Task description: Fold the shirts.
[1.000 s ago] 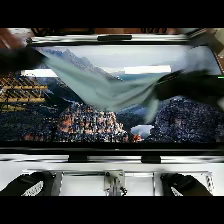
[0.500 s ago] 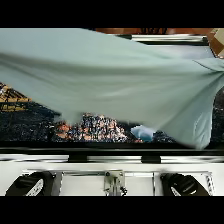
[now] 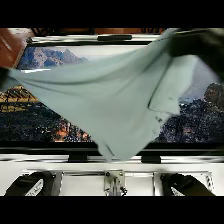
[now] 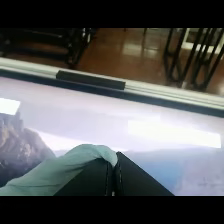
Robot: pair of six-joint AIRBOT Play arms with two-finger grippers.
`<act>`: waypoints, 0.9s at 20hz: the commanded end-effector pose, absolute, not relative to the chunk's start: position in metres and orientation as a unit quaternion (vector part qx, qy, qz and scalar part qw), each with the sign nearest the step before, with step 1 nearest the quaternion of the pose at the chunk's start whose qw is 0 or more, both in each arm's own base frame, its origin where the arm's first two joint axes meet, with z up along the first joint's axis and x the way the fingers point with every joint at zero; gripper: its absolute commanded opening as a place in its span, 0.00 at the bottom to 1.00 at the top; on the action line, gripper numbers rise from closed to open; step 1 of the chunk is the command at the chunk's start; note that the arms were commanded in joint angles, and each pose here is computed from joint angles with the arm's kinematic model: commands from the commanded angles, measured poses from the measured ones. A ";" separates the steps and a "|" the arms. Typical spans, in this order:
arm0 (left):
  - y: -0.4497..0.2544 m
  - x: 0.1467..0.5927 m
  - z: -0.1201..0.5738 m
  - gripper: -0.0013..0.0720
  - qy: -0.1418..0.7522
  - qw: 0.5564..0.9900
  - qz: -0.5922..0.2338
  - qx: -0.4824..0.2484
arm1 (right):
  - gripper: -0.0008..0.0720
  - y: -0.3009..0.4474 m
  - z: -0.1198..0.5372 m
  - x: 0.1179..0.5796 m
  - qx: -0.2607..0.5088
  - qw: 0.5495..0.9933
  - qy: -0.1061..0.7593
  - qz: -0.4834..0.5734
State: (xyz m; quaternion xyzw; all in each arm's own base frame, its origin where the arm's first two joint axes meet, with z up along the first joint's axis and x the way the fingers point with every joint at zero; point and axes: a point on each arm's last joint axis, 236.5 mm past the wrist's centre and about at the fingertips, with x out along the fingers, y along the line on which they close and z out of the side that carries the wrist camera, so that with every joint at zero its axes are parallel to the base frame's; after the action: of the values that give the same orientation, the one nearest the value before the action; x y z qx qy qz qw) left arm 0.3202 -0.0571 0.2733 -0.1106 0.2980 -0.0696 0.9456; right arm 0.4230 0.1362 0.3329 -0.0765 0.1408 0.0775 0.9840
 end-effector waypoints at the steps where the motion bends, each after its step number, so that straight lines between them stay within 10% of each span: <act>1: -0.071 0.325 0.186 0.06 0.376 0.913 -0.078 -0.134 | 0.11 0.182 0.206 0.500 -0.044 0.965 0.245 0.084; 4: -0.089 0.333 0.154 0.06 0.380 0.901 -0.098 -0.186 | 0.16 0.216 0.082 0.513 0.116 0.902 0.402 0.106; 8: -0.090 0.340 0.149 0.06 0.364 0.905 -0.099 -0.196 | 0.66 0.253 0.047 0.477 0.208 0.806 0.510 0.216; 15: -0.089 0.342 0.159 0.06 0.343 0.915 -0.104 -0.186 | 0.66 0.105 0.022 0.309 0.045 0.672 0.722 0.160; 18: -0.089 0.342 0.159 0.06 0.343 0.915 -0.104 -0.186 | 0.68 0.104 -0.042 0.228 0.153 0.613 0.769 0.094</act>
State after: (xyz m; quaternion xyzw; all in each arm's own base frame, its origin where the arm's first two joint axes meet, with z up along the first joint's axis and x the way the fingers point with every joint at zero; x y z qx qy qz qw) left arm 0.3414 -0.0888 0.1576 -0.1863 0.3464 -0.1034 0.9135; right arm 0.3078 0.1187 -0.0013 0.1019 0.7109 0.1432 0.6810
